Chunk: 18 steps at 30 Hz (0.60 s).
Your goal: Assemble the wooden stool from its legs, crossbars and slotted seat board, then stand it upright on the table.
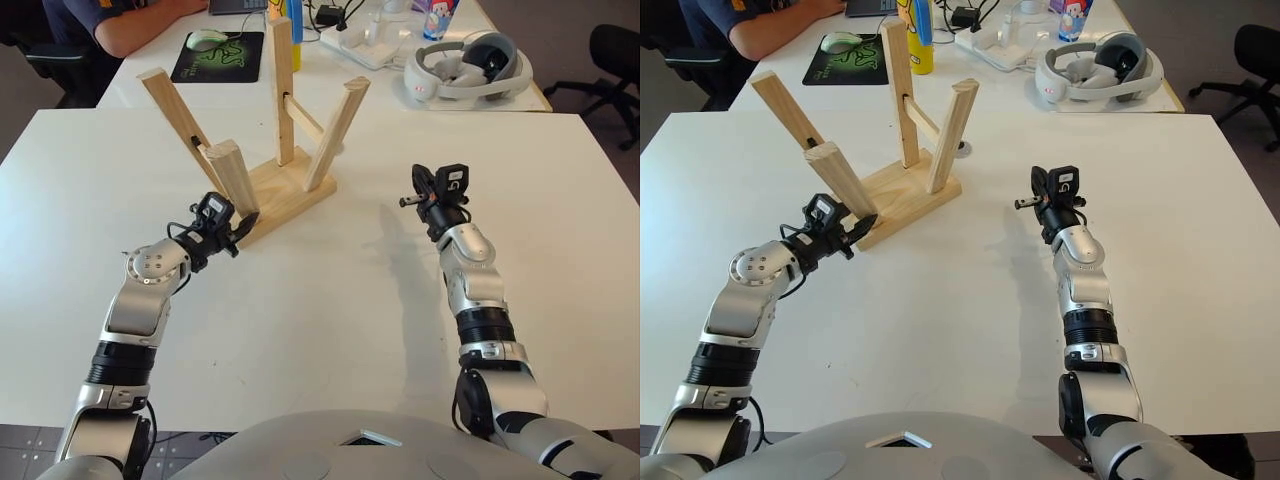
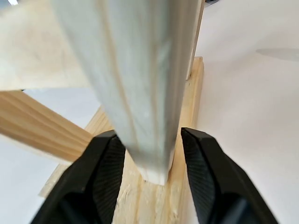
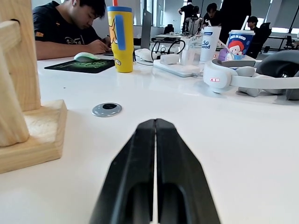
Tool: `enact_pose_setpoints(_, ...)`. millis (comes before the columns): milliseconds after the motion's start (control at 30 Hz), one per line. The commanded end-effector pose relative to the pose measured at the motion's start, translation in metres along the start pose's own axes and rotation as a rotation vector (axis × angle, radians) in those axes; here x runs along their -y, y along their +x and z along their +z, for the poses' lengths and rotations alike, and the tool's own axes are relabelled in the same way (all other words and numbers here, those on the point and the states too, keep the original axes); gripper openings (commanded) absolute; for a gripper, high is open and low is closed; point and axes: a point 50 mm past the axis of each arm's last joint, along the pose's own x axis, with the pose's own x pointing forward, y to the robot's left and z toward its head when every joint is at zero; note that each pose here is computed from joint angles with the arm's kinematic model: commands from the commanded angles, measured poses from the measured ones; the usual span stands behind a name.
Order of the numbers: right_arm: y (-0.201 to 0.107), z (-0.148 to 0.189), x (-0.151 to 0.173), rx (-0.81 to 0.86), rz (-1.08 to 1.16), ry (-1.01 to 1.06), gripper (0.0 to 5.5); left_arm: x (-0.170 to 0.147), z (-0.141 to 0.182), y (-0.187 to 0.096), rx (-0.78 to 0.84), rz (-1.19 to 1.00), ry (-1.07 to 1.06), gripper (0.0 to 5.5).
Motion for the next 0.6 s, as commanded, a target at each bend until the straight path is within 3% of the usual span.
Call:
enact_pose_setpoints(33,-0.002,0.001,-0.001,0.001,-0.010,-0.001,0.00,-0.003,0.001,0.002,0.001,-0.013,0.037,1.36)
enact_pose_setpoints(133,-0.002,0.003,0.002,0.001,-0.015,-0.008,0.00,0.004,0.000,-0.002,0.013,-0.089,0.036,1.08)
enact_pose_setpoints(333,0.001,0.009,0.016,0.006,-0.055,-0.027,0.00,0.022,-0.003,-0.016,0.023,-0.286,0.000,1.05)
enact_pose_setpoints(500,0.008,0.018,0.034,0.017,-0.101,-0.059,0.00,0.055,0.013,-0.034,0.087,-0.577,-0.143,1.05)
enact_pose_setpoints(600,0.011,0.025,0.050,0.028,-0.141,-0.078,0.00,0.068,0.010,-0.047,0.031,-0.718,-0.153,1.05)
